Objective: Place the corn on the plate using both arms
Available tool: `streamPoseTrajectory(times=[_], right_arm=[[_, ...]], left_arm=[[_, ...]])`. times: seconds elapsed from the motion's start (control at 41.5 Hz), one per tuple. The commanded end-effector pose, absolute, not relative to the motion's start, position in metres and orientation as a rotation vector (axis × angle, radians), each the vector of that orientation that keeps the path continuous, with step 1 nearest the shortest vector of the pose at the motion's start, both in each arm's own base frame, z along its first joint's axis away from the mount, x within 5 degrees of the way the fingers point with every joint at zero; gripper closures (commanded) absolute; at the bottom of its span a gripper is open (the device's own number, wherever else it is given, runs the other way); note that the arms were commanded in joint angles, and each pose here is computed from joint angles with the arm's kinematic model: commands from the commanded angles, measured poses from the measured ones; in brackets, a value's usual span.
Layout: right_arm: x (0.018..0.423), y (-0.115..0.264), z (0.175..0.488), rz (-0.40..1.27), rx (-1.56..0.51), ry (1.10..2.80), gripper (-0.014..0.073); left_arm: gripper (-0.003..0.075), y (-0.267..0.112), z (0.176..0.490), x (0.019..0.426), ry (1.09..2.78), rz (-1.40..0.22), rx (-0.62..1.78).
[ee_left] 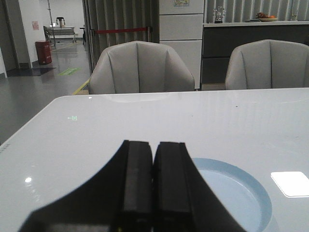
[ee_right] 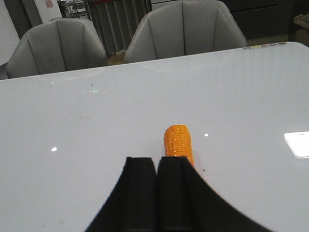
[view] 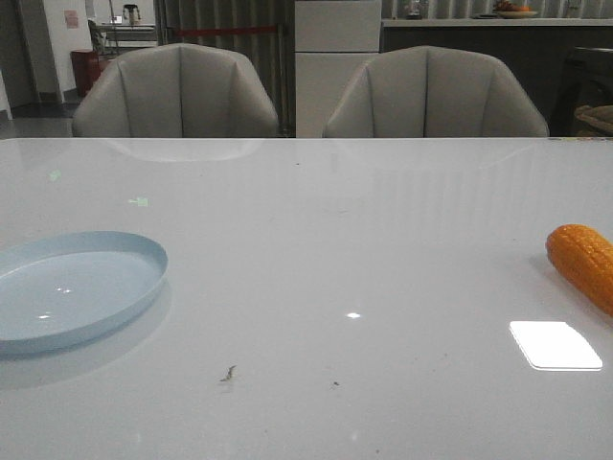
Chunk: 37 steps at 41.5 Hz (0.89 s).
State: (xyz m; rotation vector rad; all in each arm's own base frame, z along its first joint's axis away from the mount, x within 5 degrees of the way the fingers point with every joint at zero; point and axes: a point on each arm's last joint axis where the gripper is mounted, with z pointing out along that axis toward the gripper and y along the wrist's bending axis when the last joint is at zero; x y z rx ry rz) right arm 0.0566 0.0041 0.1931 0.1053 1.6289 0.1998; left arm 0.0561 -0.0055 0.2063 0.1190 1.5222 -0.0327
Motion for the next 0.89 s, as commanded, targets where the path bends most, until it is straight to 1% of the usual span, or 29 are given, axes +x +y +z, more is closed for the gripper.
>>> streamPoseTrajectory(times=[0.0, 0.602, 0.867], right_arm=[[0.054, 0.003, 0.209, 0.198, 0.095, 1.493, 0.0539], [0.054, 0.003, 0.209, 0.198, 0.095, 1.493, 0.0539], [0.054, 0.003, 0.211, 0.198, 0.095, 1.48, 0.0539]], left_arm=[[0.0626, -0.006, 0.203, 0.056, 1.447, -0.04, 0.109], [0.0626, -0.006, 0.204, 0.055, 1.44, -0.04, 0.109], [0.0626, -0.006, 0.215, 0.053, 1.321, -0.045, 0.103]])
